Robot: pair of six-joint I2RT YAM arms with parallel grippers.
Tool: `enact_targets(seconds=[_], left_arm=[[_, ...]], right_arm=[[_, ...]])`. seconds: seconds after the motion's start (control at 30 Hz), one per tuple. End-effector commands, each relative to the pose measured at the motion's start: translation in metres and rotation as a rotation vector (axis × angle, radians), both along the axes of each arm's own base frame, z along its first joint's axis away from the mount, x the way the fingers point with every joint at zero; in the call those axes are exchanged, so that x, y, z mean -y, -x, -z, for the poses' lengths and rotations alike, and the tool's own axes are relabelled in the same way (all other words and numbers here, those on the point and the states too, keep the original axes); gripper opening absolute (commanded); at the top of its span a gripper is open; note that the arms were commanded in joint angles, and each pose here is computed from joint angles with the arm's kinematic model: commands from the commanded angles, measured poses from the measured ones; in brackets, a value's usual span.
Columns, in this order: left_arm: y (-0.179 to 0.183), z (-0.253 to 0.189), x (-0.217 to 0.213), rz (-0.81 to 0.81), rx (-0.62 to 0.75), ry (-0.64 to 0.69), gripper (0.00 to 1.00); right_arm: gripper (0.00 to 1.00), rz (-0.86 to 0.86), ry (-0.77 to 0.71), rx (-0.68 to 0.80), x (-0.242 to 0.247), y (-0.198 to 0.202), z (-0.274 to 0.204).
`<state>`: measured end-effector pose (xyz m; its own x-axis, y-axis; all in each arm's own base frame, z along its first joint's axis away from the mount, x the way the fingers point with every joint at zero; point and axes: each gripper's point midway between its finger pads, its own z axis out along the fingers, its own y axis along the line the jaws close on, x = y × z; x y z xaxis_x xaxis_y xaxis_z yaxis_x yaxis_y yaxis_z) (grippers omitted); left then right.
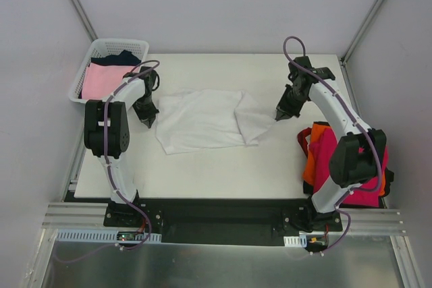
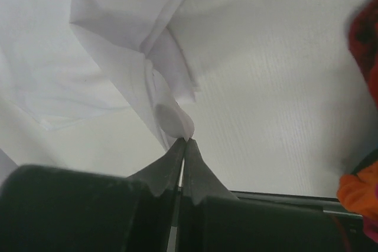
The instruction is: Fold and stack the t-shirts
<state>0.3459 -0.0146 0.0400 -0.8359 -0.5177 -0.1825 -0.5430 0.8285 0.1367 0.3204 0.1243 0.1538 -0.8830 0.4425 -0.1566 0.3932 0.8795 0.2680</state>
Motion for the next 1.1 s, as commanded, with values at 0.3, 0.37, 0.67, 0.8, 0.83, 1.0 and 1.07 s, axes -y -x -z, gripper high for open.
enact_targets(seconds=[0.3,0.37,0.67,0.8,0.83,1.0,1.07], left_arm=[[-0.001,-0.029,0.035,0.045,0.062,0.128,0.14],[0.006,-0.036,0.051,0.099,0.073,0.135,0.35],[0.080,-0.029,0.075,0.157,0.030,0.180,0.60],[0.104,-0.019,0.064,0.158,0.004,0.148,0.55],[0.110,-0.016,0.062,0.157,-0.004,0.142,0.54],[0.107,-0.007,0.058,0.167,-0.008,0.119,0.54],[0.092,-0.007,0.068,0.184,0.044,0.161,0.55]], right_arm=[[0.73,0.091,0.064,0.075,0.041,0.021,-0.033],[0.83,0.068,0.032,0.088,0.035,0.018,-0.034],[0.85,-0.017,-0.056,0.009,0.012,0.030,-0.002],[0.84,-0.034,-0.066,-0.020,0.004,0.035,0.009],[0.84,-0.041,-0.071,-0.018,0.000,0.035,0.009],[0.84,-0.058,-0.074,-0.033,-0.004,0.035,0.014],[0.84,-0.063,-0.079,-0.029,-0.006,0.033,0.012]])
